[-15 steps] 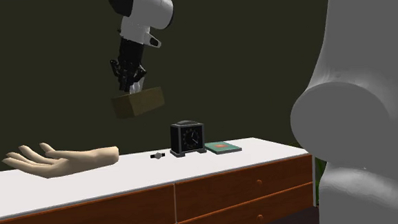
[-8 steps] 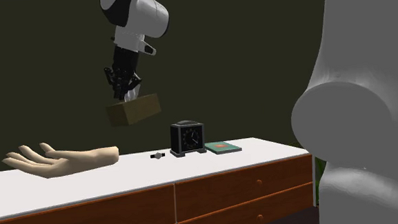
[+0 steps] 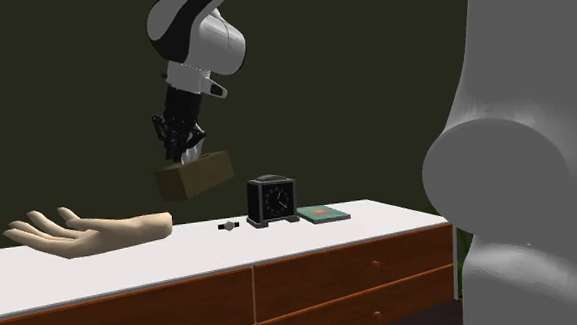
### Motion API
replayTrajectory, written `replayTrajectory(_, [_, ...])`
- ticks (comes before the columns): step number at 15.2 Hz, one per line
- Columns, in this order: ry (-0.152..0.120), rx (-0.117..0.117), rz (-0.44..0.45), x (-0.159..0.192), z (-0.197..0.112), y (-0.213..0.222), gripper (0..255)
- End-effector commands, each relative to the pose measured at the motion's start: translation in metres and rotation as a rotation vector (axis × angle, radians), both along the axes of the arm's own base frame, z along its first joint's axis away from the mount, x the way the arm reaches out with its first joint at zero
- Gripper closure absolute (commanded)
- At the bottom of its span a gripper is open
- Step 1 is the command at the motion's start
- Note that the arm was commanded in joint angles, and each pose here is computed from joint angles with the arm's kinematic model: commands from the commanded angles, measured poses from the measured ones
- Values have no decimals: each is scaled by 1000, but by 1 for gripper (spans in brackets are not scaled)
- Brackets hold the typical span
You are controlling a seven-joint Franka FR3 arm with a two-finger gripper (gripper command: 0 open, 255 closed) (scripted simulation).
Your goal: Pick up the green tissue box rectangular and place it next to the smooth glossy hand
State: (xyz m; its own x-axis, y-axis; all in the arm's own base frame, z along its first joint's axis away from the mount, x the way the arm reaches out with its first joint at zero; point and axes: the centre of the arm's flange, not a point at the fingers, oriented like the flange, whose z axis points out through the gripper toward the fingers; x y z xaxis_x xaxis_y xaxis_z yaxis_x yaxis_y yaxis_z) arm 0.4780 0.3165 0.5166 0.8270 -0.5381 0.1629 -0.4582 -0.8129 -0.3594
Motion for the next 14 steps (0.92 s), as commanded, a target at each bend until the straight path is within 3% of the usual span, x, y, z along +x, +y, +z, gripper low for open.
replayTrajectory(1, [-1,0,0,0,-10,-1,255])
replayTrajectory(14, [-1,0,0,0,-79,-1,255])
